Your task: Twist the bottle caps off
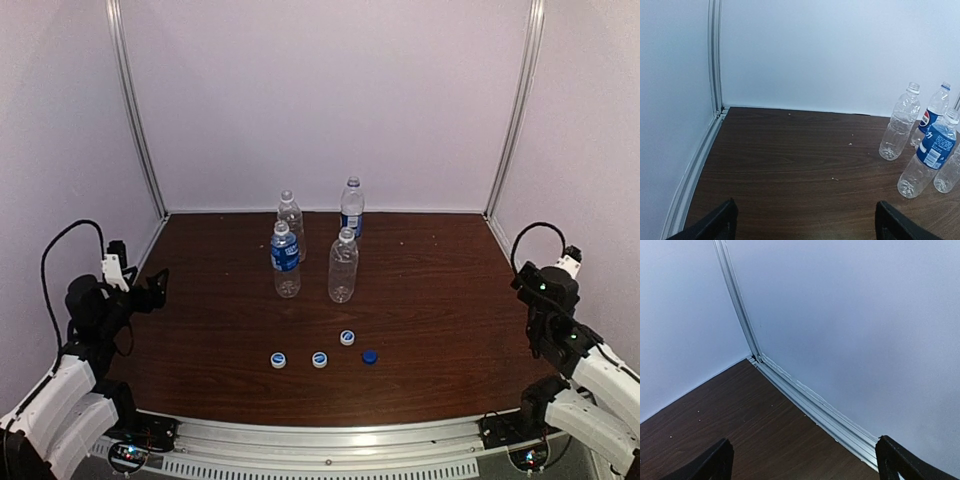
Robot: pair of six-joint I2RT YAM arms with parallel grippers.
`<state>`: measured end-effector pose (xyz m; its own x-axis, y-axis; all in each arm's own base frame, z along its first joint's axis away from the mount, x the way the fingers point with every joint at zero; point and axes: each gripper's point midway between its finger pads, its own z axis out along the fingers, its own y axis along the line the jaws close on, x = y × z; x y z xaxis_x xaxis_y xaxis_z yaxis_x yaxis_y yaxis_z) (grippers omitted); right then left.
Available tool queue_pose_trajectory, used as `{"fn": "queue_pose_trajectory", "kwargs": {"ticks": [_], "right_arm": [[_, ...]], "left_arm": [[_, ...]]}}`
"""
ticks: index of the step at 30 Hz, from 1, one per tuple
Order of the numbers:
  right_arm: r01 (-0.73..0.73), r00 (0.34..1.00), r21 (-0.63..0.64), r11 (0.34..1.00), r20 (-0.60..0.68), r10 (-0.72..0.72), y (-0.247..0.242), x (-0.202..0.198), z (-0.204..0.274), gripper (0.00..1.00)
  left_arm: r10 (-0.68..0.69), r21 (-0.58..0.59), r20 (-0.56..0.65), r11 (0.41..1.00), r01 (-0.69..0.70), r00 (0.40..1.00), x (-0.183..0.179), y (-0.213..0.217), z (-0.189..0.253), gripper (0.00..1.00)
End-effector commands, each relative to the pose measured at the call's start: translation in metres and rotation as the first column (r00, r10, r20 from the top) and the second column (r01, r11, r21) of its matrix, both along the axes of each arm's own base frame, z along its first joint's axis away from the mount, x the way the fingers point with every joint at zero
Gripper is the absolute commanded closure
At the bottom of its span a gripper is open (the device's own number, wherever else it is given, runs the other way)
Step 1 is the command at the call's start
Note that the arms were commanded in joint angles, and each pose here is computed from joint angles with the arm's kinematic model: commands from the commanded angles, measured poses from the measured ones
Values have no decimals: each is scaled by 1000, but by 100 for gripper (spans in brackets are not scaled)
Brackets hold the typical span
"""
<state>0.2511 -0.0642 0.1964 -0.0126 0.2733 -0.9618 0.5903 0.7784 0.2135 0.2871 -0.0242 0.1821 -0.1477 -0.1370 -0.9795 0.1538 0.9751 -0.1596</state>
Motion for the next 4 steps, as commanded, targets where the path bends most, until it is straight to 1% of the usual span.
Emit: {"fn": "queue_pose_trajectory", "kwargs": {"ticks": [1,4], "right_arm": [[126,992,31,991,6,-127,-17,-14,-14,0],[130,992,4,992,2,-130,-17,-14,-12,0]], "left_arm": [[17,-27,23,1000,-16,1000,0,5,3,3],[26,-32,25,999,-25,999,-1,8,4,3]]}}
